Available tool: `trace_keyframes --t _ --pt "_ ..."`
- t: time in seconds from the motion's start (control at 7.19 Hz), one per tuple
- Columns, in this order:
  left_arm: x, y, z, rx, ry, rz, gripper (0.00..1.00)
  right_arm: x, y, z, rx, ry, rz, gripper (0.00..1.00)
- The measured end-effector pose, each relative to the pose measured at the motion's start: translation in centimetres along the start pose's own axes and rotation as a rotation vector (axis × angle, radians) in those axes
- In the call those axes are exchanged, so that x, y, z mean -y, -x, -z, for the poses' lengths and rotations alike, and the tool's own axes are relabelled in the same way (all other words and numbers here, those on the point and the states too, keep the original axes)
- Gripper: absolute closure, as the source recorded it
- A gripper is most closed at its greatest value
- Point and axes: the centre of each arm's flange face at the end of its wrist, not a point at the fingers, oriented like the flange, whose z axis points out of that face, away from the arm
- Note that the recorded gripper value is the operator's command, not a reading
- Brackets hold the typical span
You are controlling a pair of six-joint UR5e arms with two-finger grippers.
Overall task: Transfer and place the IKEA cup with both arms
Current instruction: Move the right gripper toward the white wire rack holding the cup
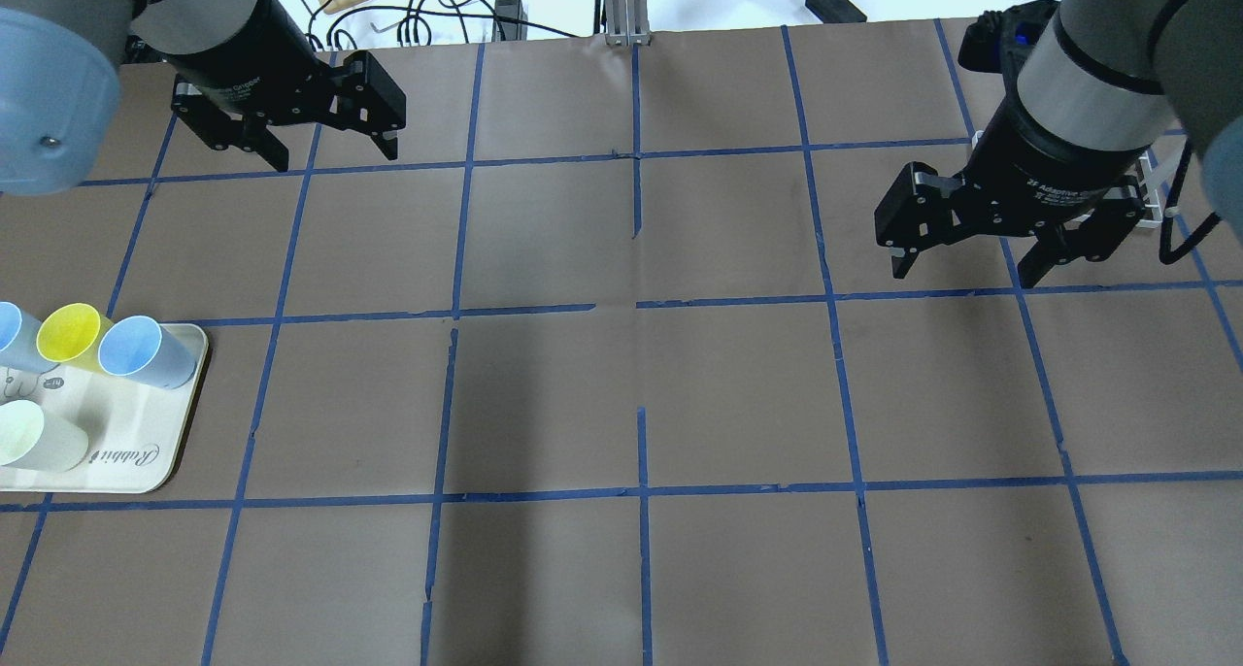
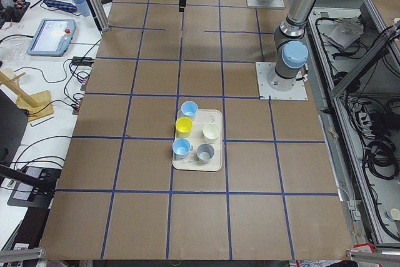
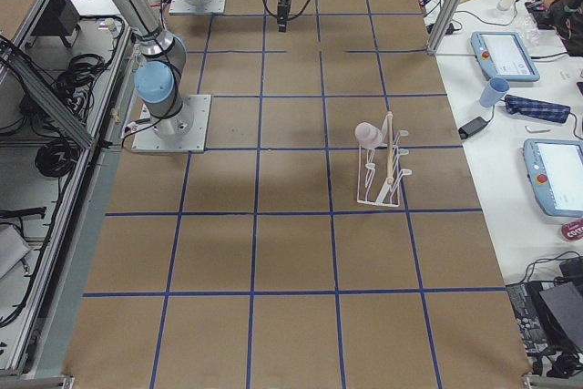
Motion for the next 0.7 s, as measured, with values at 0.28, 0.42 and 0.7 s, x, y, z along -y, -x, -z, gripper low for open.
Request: trace_keyframes --t 0.28,0.42,0.7 --pt "0.0 0.0 0.0 0.000 0.001 0.000 0.00 0.1 0.0 -0.1 0.000 0.002 -0.001 0.00" --pt "0.0 0.0 0.0 0.000 0.001 0.000 0.00 0.2 -0.1 -0.2 0.000 -0.001 0.000 0.00" --pt "0.1 0.0 0.0 0.000 0.000 0.001 0.00 1.1 -1.3 -0.4 0.002 0.002 0.049 0.00"
